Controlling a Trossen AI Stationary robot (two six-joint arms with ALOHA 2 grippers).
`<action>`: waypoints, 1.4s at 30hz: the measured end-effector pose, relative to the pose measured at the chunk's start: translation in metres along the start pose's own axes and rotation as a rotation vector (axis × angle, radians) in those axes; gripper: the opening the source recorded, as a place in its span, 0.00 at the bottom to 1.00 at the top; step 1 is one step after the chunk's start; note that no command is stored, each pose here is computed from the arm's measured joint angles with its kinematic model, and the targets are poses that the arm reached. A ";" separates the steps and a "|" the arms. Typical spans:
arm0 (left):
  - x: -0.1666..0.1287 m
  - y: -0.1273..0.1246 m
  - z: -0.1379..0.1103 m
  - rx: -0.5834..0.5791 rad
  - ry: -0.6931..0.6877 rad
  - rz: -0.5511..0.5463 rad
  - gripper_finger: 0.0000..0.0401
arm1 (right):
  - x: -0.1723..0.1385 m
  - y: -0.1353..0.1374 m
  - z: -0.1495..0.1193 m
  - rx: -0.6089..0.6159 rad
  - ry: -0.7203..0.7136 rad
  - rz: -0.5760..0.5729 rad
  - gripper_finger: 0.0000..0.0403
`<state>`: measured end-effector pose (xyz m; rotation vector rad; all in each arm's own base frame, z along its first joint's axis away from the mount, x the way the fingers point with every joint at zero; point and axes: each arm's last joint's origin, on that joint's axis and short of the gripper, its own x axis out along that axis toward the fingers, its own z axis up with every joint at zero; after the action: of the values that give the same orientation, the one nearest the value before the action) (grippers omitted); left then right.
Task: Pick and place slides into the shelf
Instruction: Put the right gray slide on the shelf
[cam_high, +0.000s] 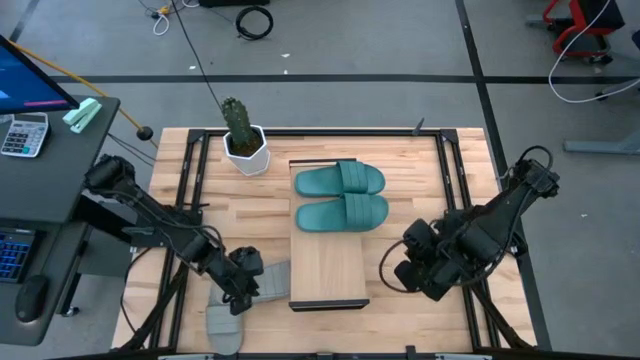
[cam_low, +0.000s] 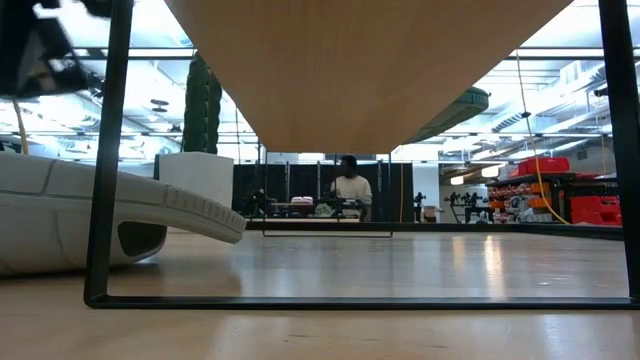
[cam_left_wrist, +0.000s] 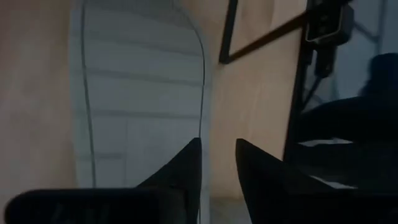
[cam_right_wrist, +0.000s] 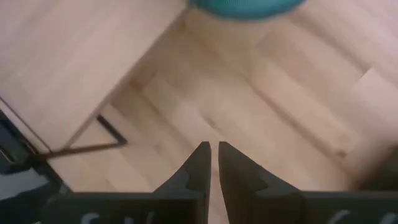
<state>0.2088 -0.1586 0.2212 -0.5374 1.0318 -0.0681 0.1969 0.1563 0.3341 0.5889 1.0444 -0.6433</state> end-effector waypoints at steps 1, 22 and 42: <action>0.000 -0.004 0.003 0.007 0.006 0.024 0.24 | 0.002 0.001 -0.006 0.005 0.004 0.009 0.10; 0.055 -0.051 0.012 0.048 0.199 0.181 0.01 | 0.024 0.006 -0.062 0.005 -0.050 0.141 0.10; 0.054 -0.044 0.011 0.161 0.130 0.316 0.01 | 0.024 0.006 -0.061 0.006 -0.091 0.145 0.10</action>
<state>0.2543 -0.2088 0.2027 -0.2216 1.2156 0.0949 0.1740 0.1991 0.2900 0.6287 0.9058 -0.5409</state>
